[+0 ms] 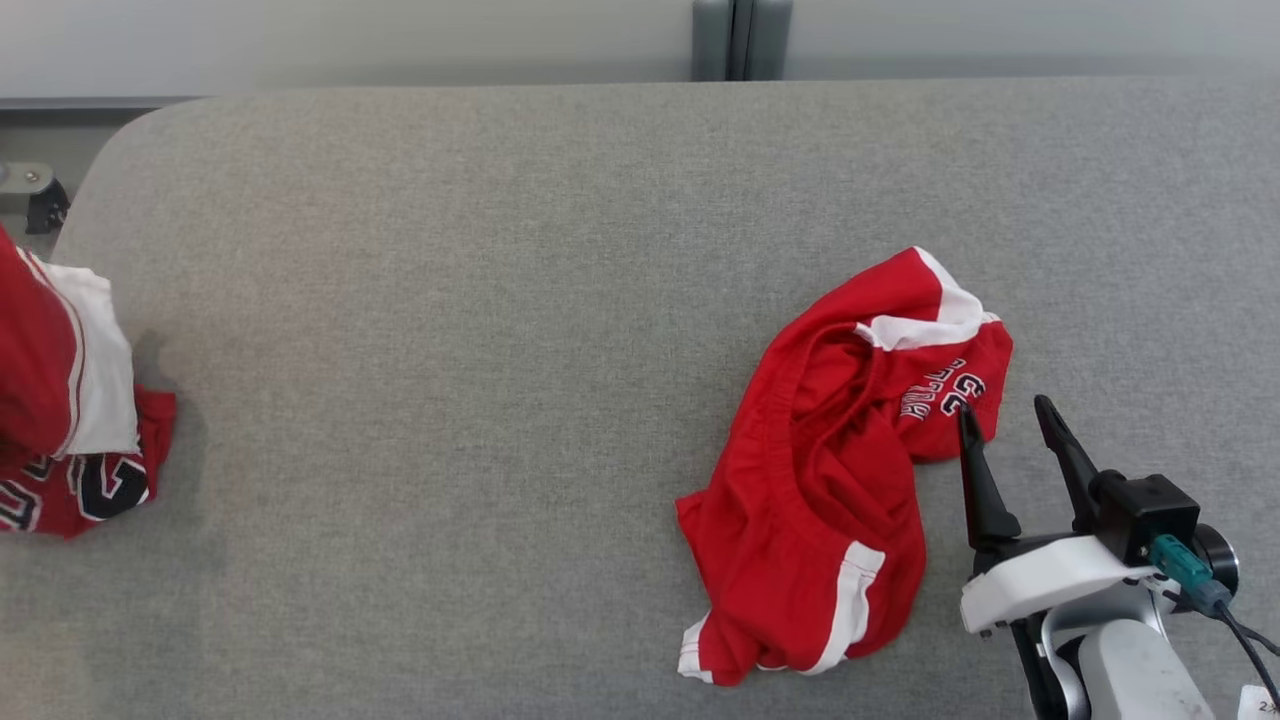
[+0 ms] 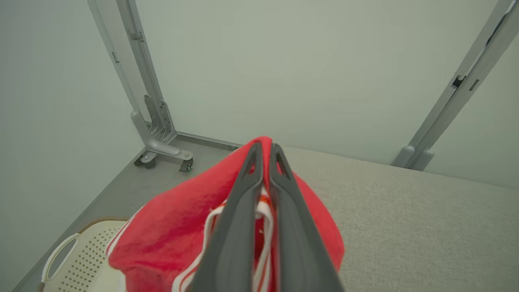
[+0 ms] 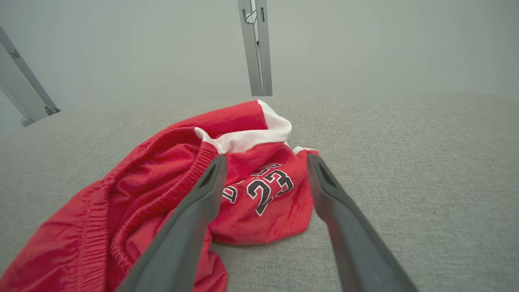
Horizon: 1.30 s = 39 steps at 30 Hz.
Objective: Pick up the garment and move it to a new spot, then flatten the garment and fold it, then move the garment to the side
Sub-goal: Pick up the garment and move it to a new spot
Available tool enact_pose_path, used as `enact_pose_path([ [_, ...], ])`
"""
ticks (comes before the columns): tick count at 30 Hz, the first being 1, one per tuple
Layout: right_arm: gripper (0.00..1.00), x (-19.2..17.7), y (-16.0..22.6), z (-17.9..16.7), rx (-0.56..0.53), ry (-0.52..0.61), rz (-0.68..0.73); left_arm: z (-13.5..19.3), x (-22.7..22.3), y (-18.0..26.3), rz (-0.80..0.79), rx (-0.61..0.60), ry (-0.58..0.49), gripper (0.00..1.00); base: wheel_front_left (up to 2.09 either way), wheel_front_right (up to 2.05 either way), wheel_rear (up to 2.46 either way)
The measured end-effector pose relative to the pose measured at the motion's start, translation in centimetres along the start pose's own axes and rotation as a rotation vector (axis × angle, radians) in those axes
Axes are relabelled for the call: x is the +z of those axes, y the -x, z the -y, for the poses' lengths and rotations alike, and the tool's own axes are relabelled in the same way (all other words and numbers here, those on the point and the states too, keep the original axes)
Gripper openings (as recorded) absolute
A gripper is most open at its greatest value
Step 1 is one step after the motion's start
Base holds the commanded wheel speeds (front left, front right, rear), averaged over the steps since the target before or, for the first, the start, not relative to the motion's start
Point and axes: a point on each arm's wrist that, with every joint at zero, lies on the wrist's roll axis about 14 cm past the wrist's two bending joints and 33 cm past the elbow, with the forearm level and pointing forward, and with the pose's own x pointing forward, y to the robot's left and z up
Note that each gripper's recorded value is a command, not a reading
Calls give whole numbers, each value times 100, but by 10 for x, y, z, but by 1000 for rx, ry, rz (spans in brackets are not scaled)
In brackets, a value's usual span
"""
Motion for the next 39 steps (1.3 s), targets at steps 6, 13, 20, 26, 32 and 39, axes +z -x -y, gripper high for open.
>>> enact_pose_path([
  [6,100,-7,-11,5,-8,6,-14,-23,-51,-15,-104,69,39,0,0,0,0],
  [13,100,-19,-5,24,-63,2,-47,-24,-104,-25,-218,102,11,100,0,0,0],
  [20,100,-11,2,30,-84,-4,-29,2,-86,-29,-74,48,2,100,0,0,0],
  [26,100,7,15,33,-98,14,15,62,-58,-18,65,-94,50,100,0,0,0],
  [32,100,41,30,39,-122,47,112,133,-42,29,198,-251,144,100,0,0,0],
  [39,100,68,51,45,-151,87,186,169,-77,92,202,-315,198,100,0,0,0],
])
